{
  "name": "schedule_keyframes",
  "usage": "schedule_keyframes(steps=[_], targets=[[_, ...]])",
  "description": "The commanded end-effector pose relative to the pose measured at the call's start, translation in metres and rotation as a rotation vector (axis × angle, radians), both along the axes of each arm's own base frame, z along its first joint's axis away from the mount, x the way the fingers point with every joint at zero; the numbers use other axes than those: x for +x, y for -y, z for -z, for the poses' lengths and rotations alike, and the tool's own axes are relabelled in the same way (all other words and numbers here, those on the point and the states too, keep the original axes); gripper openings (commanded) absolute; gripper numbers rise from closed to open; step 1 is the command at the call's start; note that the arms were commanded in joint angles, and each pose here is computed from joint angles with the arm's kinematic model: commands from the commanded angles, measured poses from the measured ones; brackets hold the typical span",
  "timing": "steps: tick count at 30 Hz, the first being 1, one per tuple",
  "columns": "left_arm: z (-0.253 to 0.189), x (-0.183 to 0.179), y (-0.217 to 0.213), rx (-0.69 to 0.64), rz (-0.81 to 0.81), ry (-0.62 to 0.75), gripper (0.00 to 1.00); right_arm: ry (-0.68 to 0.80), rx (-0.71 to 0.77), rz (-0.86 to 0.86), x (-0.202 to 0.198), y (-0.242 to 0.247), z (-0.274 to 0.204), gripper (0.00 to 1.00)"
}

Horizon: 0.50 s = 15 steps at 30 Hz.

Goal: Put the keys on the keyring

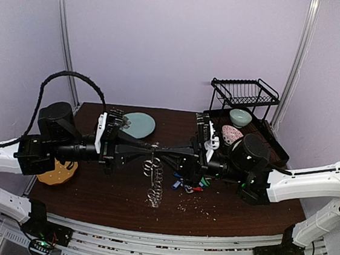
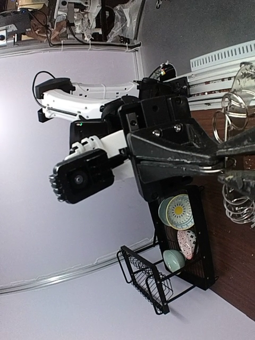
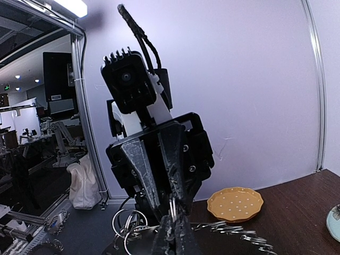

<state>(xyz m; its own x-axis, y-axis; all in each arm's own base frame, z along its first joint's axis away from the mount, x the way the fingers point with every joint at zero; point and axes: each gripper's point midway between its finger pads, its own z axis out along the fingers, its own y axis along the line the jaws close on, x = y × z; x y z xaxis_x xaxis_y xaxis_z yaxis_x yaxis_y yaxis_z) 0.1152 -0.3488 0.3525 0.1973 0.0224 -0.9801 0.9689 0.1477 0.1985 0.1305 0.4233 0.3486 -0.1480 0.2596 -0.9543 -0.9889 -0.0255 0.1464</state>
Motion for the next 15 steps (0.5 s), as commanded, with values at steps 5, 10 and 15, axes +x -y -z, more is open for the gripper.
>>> schedule_keyframes(steps=[5, 10, 15], targets=[[-0.009, 0.003, -0.002, -0.02, -0.026, 0.019, 0.0, 0.035, 0.071, -0.001, -0.004, 0.005, -0.024, 0.0], [-0.009, 0.005, -0.002, -0.008, -0.037, 0.032, 0.0, 0.044, 0.063, -0.008, -0.005, 0.004, -0.023, 0.0], [-0.007, 0.023, -0.014, 0.023, -0.167, 0.073, 0.0, 0.047, 0.014, 0.024, 0.002, 0.008, -0.014, 0.15]])
